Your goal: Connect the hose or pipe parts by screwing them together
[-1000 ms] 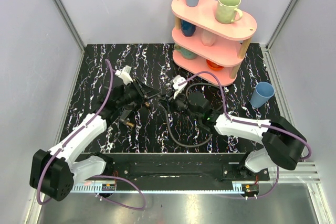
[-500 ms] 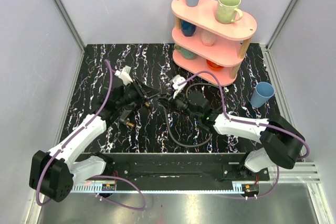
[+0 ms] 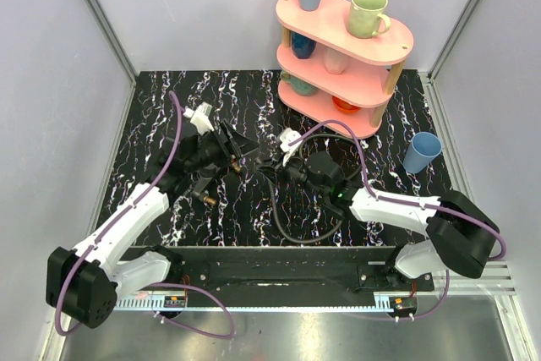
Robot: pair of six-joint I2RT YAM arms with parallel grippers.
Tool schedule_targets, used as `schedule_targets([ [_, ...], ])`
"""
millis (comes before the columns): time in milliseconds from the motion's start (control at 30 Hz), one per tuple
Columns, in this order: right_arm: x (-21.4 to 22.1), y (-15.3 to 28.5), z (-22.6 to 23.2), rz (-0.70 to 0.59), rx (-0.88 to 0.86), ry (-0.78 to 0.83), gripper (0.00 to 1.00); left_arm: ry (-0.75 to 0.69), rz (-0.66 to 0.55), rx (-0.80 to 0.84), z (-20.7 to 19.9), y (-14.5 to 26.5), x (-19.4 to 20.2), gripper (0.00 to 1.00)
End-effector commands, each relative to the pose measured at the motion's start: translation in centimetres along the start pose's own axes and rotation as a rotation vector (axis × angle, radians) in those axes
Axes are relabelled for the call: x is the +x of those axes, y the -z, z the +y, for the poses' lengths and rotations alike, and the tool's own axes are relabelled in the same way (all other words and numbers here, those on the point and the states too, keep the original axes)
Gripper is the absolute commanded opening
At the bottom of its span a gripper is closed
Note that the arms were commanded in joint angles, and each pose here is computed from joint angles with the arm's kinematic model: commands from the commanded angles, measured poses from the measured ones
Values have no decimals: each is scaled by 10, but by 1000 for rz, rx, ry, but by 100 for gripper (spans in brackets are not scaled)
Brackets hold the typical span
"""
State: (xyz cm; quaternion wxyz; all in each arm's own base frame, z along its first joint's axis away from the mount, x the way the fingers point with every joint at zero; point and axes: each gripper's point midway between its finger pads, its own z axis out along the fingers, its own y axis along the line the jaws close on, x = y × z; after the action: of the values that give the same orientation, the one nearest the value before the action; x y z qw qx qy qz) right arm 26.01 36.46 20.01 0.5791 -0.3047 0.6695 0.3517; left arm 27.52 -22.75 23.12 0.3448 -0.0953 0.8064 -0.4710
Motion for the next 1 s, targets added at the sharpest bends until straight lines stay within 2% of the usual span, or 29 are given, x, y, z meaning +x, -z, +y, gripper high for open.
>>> schedule_targets([
  [0, -26, 4, 8, -61, -46, 34, 0, -76, 0, 60, -20, 5, -6, 69],
  [133, -28, 3, 10, -61, -57, 30, 0, -66, 60, 106, -23, 0, 6, 64],
  [467, -28, -1, 9, -56, -47, 24, 0, -59, 135, 110, -15, -1, 28, 63],
  [700, -30, -1, 8, -67, -41, 19, 0, -55, 151, 64, -5, -2, 33, 58],
  [733, -30, 0, 8, -67, -39, 18, 0, -52, 148, 55, -3, -2, 33, 51],
  [800, -28, 0, 8, -64, -41, 18, 0, -39, 133, 55, -4, -2, 32, 45],
  [867, -29, 0, 8, -64, -39, 16, 0, -34, 126, 72, -6, -1, 31, 32],
  [900, -27, 1, 8, -61, -39, 16, 0, -26, 123, 78, -7, -1, 31, 23],
  [933, -27, 2, 7, -62, -34, 13, 2, -24, 121, 86, -9, -1, 30, 10],
  [967, -26, 2, 4, -62, -18, 4, 4, -18, 129, 91, -10, -1, 32, 3],
])
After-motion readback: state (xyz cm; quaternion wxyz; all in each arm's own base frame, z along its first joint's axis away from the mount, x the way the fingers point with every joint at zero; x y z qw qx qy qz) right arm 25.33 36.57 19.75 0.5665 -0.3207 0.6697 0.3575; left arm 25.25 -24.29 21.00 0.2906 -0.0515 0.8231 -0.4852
